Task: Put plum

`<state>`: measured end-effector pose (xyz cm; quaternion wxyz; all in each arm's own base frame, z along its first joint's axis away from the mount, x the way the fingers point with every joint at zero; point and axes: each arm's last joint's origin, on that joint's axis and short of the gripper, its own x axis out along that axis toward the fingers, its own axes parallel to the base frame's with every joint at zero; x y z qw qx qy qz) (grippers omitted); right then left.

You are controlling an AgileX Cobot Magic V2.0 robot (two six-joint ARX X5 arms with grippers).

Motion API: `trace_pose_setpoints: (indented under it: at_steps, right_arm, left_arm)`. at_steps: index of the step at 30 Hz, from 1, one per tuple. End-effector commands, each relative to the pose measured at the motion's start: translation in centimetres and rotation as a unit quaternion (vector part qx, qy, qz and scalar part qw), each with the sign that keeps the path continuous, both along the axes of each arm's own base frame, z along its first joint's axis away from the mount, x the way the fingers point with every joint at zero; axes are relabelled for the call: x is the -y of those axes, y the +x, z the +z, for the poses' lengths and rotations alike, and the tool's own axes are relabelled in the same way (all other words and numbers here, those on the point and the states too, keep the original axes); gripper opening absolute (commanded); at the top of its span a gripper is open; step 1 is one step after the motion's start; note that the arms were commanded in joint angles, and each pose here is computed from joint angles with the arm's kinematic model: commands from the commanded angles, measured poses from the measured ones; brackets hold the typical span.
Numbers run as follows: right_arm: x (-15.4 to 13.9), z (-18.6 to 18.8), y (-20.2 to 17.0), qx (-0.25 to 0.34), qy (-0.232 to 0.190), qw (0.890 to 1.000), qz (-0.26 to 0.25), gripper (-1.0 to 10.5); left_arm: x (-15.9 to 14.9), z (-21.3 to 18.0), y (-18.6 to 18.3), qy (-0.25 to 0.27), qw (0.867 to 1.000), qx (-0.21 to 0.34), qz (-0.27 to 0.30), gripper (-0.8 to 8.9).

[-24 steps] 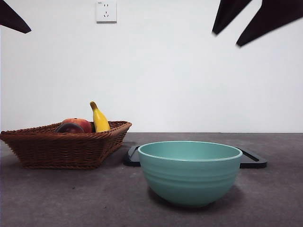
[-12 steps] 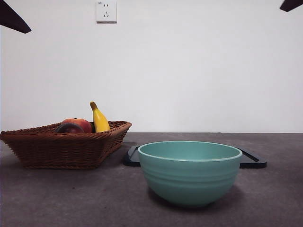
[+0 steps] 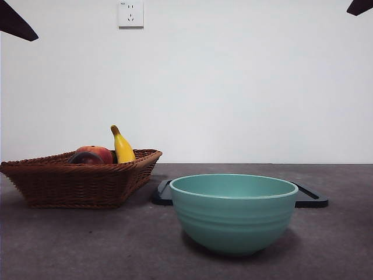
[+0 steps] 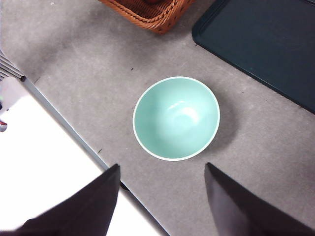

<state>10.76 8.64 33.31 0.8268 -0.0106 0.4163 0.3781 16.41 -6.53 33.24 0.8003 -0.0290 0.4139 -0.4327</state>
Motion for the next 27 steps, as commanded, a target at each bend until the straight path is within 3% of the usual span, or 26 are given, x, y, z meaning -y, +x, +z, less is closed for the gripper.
trace_pose_setpoints:
  at_steps: [1, 4, 27]
  right_arm:
    - [-0.19, 0.45, 0.03, 0.008, 0.002, 1.0, 0.01, 1.7]
    - [-0.18, 0.44, 0.04, 0.01, 0.0, 1.0, 0.008, 0.1]
    - [-0.28, 0.62, 0.2, 0.022, 0.006, 1.0, 0.007, 0.1]
  left_arm:
    - [0.11, 0.44, 0.12, -0.003, 1.0, 0.009, -0.006, 2.48]
    - [0.11, 0.44, 0.12, -0.003, 1.0, 0.009, -0.006, 0.01]
    - [0.11, 0.44, 0.13, -0.004, 1.0, 0.009, -0.005, 0.12]
